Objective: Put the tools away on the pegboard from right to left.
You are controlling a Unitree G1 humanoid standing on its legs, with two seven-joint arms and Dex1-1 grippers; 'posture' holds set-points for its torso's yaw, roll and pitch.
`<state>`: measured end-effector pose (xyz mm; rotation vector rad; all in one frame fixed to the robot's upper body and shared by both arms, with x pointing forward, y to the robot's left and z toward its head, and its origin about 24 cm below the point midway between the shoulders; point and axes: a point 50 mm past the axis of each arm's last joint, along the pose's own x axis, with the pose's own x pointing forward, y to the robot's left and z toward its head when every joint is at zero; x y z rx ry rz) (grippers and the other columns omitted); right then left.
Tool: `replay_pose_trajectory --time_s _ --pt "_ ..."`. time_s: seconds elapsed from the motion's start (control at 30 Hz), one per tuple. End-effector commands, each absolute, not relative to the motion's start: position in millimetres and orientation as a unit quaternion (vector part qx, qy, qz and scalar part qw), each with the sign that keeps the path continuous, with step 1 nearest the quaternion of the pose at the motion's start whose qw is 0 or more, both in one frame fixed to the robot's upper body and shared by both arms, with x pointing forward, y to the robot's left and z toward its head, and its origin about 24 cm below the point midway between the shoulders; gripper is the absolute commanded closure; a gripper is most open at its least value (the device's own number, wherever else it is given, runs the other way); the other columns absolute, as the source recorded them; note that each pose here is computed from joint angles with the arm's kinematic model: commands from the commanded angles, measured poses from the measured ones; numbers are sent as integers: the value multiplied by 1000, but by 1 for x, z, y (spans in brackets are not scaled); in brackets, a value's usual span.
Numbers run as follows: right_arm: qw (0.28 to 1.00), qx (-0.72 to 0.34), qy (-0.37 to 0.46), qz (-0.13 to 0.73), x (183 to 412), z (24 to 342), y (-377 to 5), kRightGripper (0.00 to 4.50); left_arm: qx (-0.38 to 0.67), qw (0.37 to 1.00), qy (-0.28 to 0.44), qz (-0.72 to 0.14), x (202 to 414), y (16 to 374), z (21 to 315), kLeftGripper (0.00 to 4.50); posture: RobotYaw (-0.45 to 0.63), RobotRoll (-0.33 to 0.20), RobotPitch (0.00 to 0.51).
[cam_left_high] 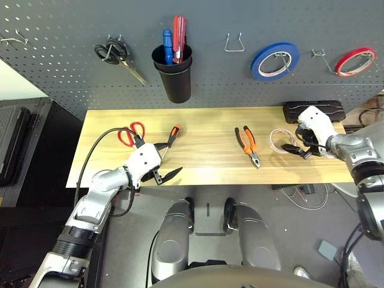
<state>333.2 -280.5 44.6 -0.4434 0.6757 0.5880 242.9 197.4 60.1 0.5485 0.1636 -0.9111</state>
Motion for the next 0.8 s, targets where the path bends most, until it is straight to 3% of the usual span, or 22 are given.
replay_pose_trajectory --time_s 0.03,0.37,0.4,0.5,0.8 --pt "863 -225 354 282 328 31 -278 0 264 854 89 -439 234 197 58 18 207 0 320" --pt "844 -244 391 275 325 13 -267 0 265 858 100 -428 224 201 59 18 253 0 330" --pt "844 -243 394 271 325 12 -267 177 266 859 101 -427 223 201 60 4 255 0 330" --pt "844 -246 399 260 324 10 -268 956 266 860 102 -423 223 202 60 0 260 0 330" --pt "858 -253 378 239 324 12 -273 4390 265 862 103 -420 223 202 60 0 267 0 322"
